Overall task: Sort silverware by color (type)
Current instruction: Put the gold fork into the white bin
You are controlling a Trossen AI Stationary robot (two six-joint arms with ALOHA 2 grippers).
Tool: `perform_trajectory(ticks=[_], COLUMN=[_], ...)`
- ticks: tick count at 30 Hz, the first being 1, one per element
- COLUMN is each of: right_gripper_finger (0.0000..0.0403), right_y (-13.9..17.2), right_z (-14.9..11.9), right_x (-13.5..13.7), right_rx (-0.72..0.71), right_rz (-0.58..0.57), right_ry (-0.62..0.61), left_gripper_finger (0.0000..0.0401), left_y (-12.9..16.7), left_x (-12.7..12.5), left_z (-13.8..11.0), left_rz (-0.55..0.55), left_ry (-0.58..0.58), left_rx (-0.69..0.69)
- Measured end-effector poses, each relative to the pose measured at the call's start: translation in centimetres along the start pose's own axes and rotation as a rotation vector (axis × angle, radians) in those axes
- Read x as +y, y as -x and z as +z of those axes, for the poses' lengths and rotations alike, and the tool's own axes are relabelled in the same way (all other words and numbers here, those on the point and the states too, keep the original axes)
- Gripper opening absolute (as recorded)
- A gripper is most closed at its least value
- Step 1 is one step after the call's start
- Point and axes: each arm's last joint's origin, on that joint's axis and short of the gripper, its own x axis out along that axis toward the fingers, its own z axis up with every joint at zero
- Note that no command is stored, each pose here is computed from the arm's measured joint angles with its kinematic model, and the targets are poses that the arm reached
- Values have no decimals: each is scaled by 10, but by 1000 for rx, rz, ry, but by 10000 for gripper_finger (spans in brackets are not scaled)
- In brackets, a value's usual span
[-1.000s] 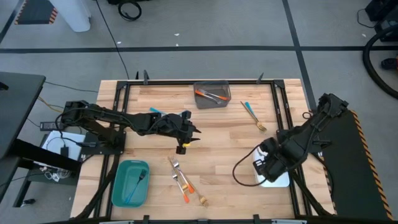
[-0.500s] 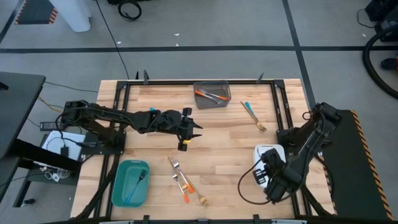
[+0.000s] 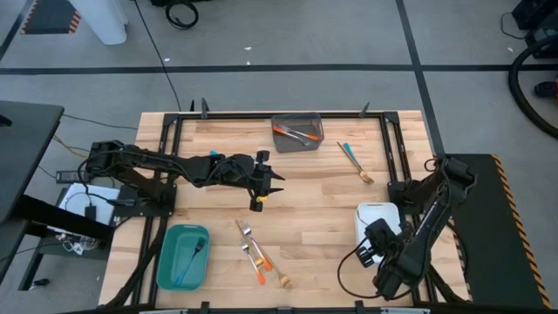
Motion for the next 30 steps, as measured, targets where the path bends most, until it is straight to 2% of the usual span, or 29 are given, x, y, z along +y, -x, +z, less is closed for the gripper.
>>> perform_trajectory(ticks=[7, 19, 30], right_gripper_finger=[17, 18, 18], right_y=[-6, -3, -23], right_z=[-12, -18, -24], right_x=[0, -8, -14], right_rx=[6, -76, -99], right_rz=[-58, -40, -51], right_ry=[12, 11, 62], left_gripper_finger=[142, 142, 142], left_y=[0, 0, 0], left_x=[0, 0, 0], left_z=[0, 0, 0], left_rz=[0, -1, -1], left_ry=[5, 5, 6], left_rx=[0, 1, 2])
